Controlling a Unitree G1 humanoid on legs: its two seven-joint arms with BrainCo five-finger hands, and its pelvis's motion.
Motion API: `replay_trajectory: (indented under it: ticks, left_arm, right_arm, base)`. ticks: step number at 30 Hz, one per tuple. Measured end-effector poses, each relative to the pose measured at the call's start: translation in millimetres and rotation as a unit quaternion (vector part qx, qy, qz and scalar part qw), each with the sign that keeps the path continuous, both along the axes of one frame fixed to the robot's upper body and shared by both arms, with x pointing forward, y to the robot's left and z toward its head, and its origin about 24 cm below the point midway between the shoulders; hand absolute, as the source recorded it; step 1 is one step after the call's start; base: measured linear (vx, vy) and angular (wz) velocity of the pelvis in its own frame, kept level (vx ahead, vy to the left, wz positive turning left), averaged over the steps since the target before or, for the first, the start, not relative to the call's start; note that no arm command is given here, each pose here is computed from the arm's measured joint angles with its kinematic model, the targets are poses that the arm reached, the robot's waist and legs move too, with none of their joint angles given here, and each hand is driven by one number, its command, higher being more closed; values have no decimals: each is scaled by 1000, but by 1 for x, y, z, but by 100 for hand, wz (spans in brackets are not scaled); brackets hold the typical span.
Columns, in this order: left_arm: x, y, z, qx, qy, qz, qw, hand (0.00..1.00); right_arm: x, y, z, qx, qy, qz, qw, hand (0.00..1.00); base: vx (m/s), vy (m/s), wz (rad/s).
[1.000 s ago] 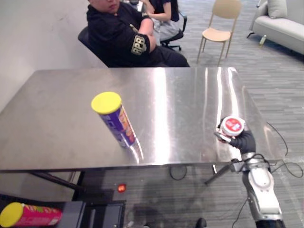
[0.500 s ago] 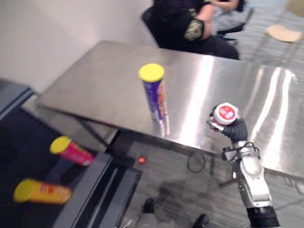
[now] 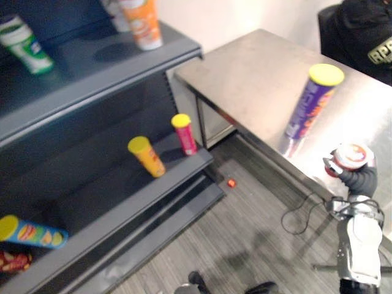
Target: Put the gum and the chips on the shelf.
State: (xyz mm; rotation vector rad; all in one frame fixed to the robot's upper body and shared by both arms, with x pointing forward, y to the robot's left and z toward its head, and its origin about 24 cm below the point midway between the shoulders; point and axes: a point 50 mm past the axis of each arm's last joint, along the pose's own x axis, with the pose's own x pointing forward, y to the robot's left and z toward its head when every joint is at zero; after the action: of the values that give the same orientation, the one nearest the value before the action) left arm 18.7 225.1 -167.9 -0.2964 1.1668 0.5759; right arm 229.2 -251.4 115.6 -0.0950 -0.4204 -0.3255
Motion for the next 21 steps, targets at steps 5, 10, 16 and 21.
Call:
replay_trajectory:
  ticks: [5, 10, 16, 21]
  left_arm:
    - [0, 8, 2, 18, 5, -17, 1000, 0]
    - [1, 20, 5, 34, 3, -4, 999, 0]
    - [0, 10, 2, 11, -5, 5, 1000, 0]
    - [0, 12, 3, 11, -11, 19, 1000, 0]
  right_arm:
    - [2, 2, -2, -8, 12, -6, 1000, 100]
    - [11, 12, -8, 0, 27, 12, 1000, 100]
    - [14, 22, -11, -8, 36, 43, 998, 100]
    - [16, 26, -13, -11, 42, 60, 997, 100]
  base:
    - [-20, 238, 33]
    - [-36, 99, 16]
    - [-39, 36, 0]
    - [2, 1, -4]
